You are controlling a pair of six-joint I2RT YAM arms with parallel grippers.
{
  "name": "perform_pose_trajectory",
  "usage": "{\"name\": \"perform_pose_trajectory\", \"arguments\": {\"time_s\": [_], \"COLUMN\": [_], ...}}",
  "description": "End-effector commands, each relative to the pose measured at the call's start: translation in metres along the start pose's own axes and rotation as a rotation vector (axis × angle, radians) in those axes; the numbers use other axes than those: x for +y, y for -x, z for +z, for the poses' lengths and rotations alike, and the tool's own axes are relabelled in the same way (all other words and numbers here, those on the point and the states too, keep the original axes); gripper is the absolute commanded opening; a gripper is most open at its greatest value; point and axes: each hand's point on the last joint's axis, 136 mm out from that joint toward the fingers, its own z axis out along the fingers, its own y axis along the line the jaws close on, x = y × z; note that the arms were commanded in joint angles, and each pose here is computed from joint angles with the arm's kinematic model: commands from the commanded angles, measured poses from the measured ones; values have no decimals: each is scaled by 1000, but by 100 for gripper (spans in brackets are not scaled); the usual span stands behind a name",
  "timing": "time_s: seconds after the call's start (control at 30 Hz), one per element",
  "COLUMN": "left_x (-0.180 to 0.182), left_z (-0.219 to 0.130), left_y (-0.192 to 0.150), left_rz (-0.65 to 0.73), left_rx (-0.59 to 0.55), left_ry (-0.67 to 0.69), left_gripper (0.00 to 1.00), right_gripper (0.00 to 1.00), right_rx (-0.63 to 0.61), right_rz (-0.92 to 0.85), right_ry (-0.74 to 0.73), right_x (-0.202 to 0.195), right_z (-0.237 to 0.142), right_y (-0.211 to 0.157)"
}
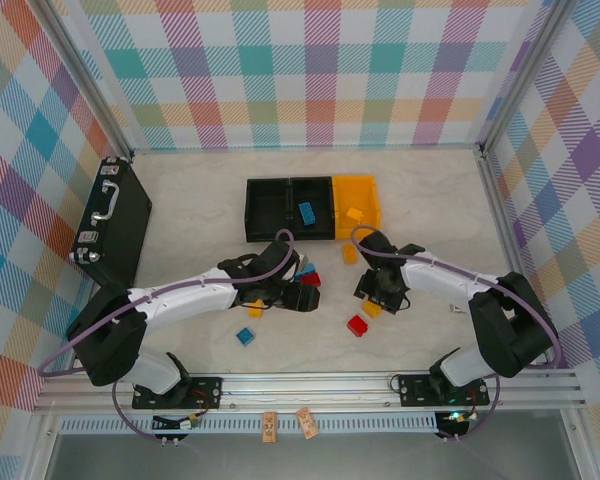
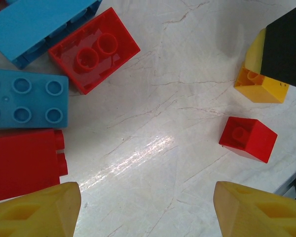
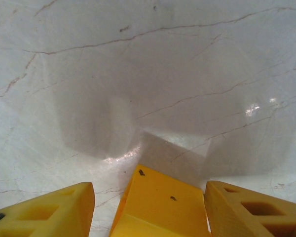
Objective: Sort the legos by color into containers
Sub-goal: Pick up the lego from the bottom-center of the table.
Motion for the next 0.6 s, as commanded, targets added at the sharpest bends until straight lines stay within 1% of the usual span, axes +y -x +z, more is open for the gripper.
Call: {"name": "perform_pose_trajectory", "arguments": {"time_s": [0.0,0.17,0.27,0.37,0.5,0.57], "left_x": [-7,-6,-6,-6,-5,-6], "left_z": [1,3,3,5,6,5], "left_y": [6,6,6,6,5,7], "left_rz": [13,9,6,1,-1,-1], "left_rx": [-16,-17,-16,-15,-12,-18], "left_ry": [-3,-2,-1,-3,-1,-2], "left_gripper": [71,71,71,71,71,71], "right_gripper": [60,64,62,57,43,39], "right_rx": [28,52,55,51,36,25], "right_rz": [16,8,3,7,-2,-11], "right_ry": [-9,-25,-36,-37,-24,-18], "right_x": [-5,-9,-10,-11,-6,-3], "right_z": [3,5,6,7,3,1], "right_y": [-9,-17,-21,-22,-19,-16]}}
